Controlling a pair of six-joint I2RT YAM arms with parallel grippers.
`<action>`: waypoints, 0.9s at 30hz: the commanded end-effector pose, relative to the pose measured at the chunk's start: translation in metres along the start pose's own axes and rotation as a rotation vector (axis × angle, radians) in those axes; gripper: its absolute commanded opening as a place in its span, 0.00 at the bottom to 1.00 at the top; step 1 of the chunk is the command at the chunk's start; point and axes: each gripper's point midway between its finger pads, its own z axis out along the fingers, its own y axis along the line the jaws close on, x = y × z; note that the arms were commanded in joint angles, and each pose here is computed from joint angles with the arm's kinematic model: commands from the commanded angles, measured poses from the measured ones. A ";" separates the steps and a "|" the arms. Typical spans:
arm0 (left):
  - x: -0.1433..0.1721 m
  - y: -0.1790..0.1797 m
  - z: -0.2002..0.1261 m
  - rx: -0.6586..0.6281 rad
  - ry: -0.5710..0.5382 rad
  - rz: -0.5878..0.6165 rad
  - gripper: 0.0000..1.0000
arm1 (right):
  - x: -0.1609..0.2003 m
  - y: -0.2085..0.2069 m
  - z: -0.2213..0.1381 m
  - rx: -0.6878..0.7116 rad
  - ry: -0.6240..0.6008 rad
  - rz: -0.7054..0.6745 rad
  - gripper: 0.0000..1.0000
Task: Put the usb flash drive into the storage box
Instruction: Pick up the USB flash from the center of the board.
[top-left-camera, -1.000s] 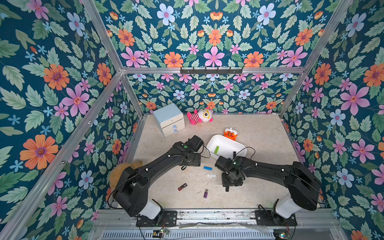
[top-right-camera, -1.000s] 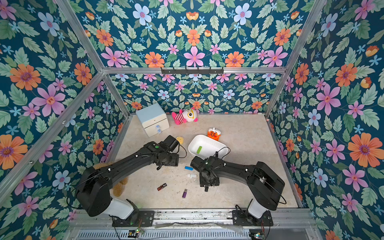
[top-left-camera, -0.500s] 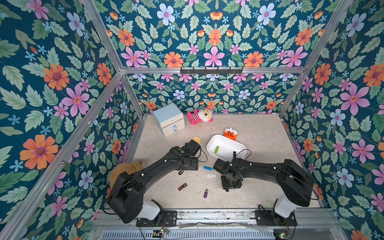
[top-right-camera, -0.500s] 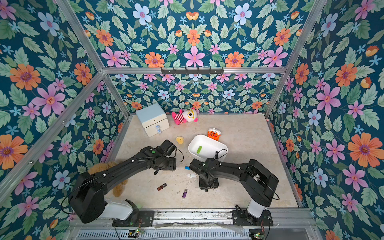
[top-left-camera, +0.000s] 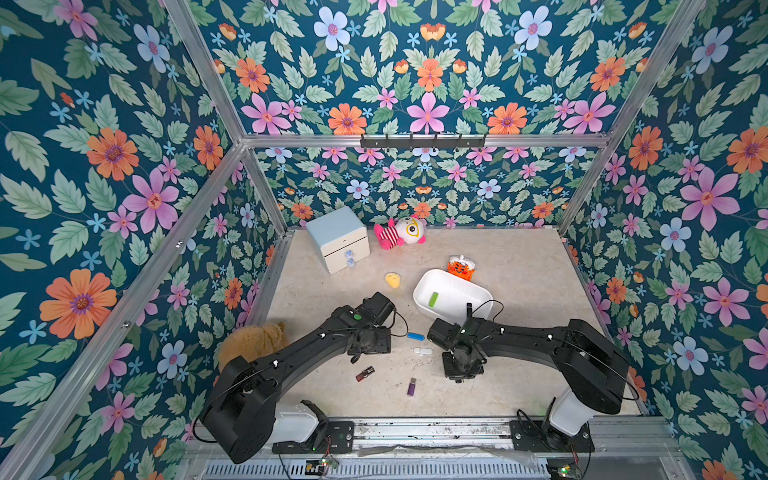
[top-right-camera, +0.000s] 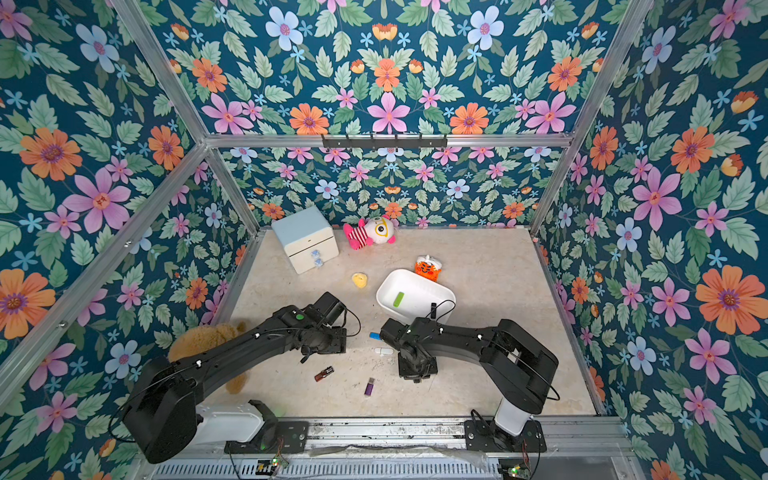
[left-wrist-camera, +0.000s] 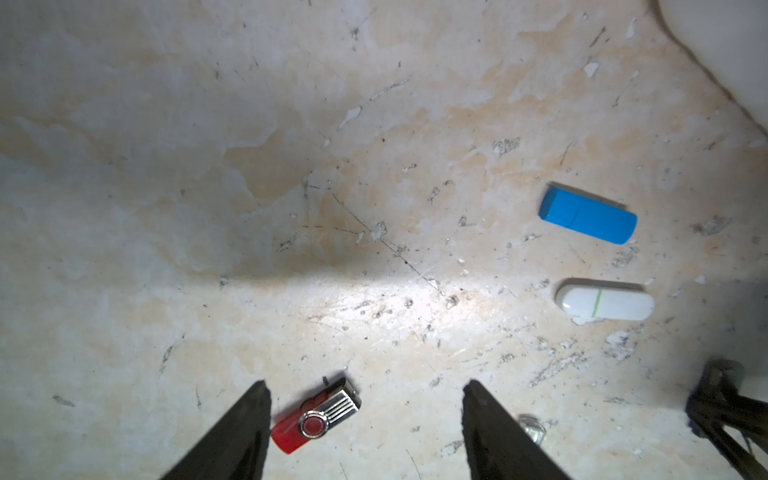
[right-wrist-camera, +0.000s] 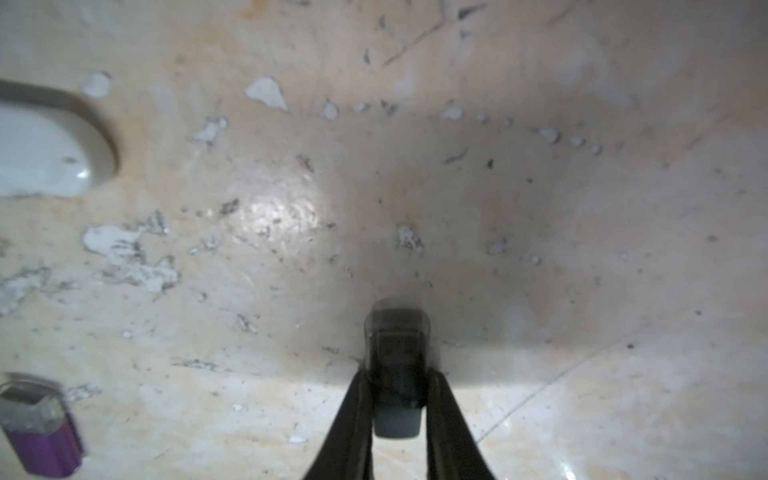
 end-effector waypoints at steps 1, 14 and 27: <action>0.006 0.001 0.001 0.005 0.018 -0.022 0.75 | 0.003 -0.006 0.000 0.020 0.002 0.009 0.12; 0.046 0.021 0.014 -0.007 0.069 -0.100 0.75 | 0.001 -0.005 -0.004 0.021 -0.005 0.005 0.00; 0.072 0.033 0.031 -0.019 0.123 -0.118 0.75 | -0.001 -0.005 -0.007 0.025 -0.010 -0.003 0.00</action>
